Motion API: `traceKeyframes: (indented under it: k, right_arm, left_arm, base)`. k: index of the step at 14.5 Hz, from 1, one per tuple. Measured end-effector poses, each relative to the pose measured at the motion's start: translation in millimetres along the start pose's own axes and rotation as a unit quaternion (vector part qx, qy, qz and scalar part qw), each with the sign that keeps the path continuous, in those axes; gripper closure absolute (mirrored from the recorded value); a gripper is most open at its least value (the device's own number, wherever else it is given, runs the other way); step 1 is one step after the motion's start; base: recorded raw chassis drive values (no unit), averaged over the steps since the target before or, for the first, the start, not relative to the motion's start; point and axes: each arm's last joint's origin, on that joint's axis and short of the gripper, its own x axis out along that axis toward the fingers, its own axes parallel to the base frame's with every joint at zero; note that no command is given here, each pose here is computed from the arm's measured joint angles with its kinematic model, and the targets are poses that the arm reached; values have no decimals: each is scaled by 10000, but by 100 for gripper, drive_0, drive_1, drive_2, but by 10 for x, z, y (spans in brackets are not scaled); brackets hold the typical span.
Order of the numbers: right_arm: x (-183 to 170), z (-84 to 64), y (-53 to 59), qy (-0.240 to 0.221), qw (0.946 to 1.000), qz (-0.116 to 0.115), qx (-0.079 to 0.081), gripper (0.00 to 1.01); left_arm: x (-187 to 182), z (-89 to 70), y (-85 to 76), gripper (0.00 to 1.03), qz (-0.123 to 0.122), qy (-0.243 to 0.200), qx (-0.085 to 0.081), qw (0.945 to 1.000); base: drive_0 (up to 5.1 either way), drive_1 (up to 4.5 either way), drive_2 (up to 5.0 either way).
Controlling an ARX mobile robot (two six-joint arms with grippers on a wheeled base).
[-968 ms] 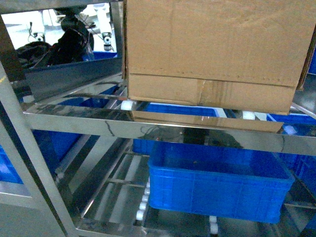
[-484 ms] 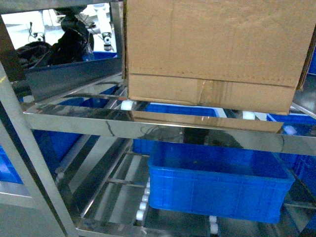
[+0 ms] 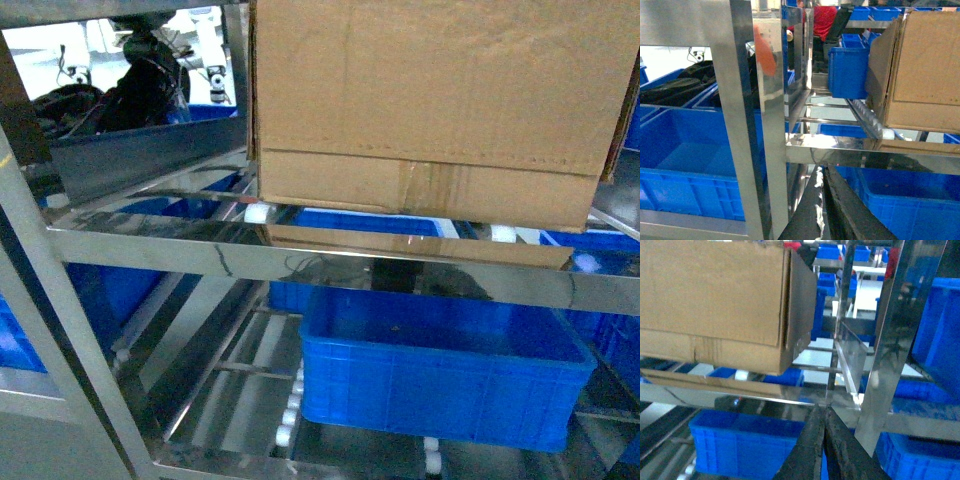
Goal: Sort boxes to right shelf from conveyor
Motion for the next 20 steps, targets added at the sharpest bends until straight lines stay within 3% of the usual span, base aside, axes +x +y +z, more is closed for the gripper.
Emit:
traceKeyframes:
  k: [19,20]
  right_arm:
    - [-213,-30,1,23,10000,16,-2,99]
    - [-213,-30,1,23,10000,16,-2,89]
  left_arm:
    - [-247,-98,1,101,-2,-21,2,10000]
    - [-247,-98,1,88,-2,-21,2,10000]
  base:
    - [0,0,0]
    - [0,0,0]
